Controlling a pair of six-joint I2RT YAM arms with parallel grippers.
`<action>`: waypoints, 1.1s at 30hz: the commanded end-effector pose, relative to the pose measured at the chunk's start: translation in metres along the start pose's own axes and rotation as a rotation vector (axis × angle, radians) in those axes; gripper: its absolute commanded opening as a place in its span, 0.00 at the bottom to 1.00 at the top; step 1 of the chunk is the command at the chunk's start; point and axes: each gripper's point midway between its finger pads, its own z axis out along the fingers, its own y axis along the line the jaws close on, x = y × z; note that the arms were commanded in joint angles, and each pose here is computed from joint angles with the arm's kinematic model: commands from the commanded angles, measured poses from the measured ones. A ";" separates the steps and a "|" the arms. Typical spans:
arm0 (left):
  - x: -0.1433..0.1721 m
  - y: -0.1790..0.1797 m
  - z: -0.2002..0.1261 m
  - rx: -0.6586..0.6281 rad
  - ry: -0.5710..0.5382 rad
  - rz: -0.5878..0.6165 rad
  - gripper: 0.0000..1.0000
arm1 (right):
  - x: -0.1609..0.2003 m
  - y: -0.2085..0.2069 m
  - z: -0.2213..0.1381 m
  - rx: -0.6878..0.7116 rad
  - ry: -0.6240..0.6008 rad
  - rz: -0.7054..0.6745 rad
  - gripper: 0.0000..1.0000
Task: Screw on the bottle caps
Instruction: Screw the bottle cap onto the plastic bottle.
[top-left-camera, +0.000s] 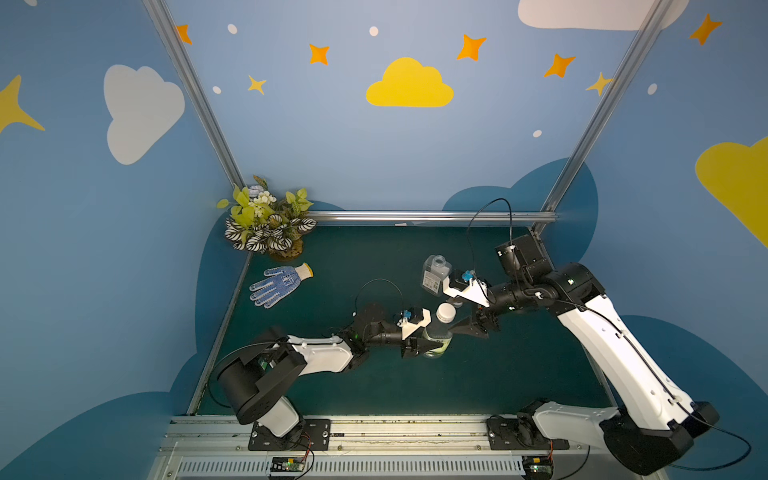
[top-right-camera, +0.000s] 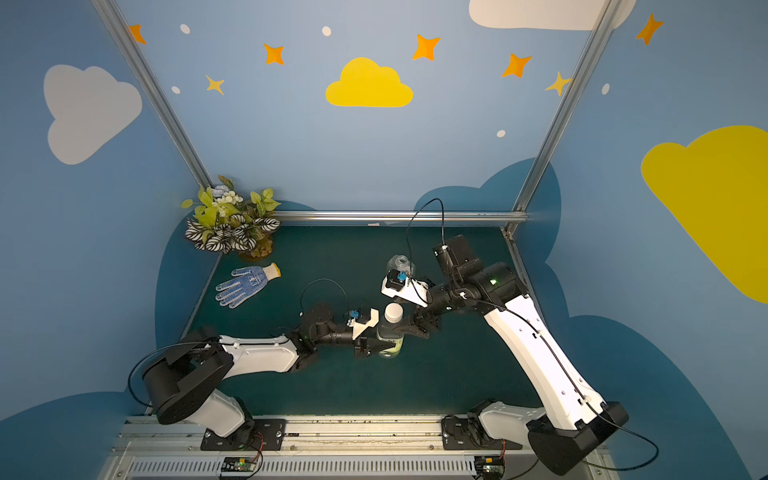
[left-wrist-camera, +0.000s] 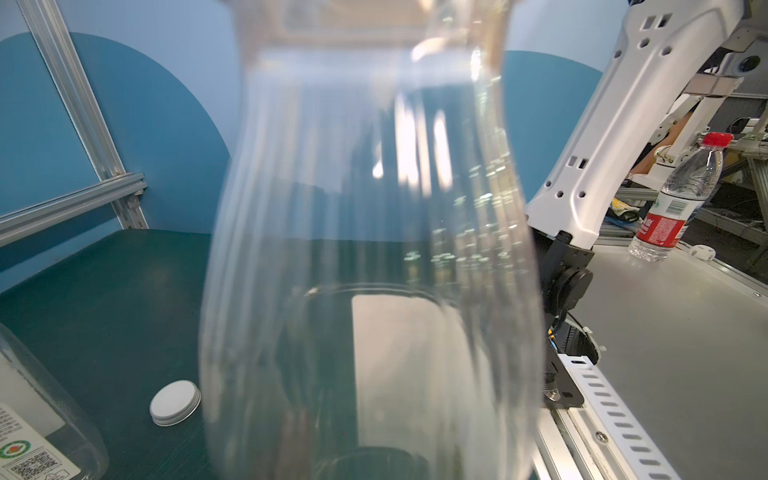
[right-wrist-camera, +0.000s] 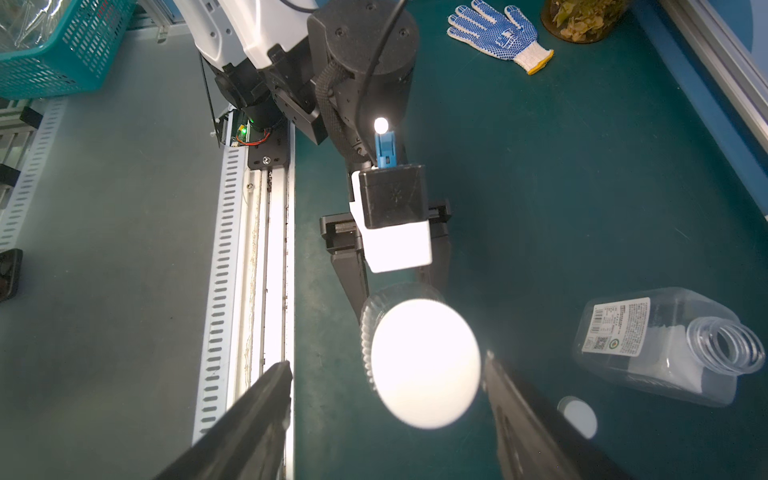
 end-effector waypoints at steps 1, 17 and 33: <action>-0.018 0.000 0.001 0.017 -0.047 0.034 0.28 | -0.007 -0.001 0.001 0.003 -0.024 -0.039 0.72; -0.019 0.001 0.000 0.011 -0.049 0.036 0.28 | 0.001 -0.007 0.013 0.003 0.010 -0.020 0.56; -0.017 0.008 0.000 -0.033 -0.040 0.046 0.28 | 0.009 -0.008 0.018 0.018 0.042 0.005 0.42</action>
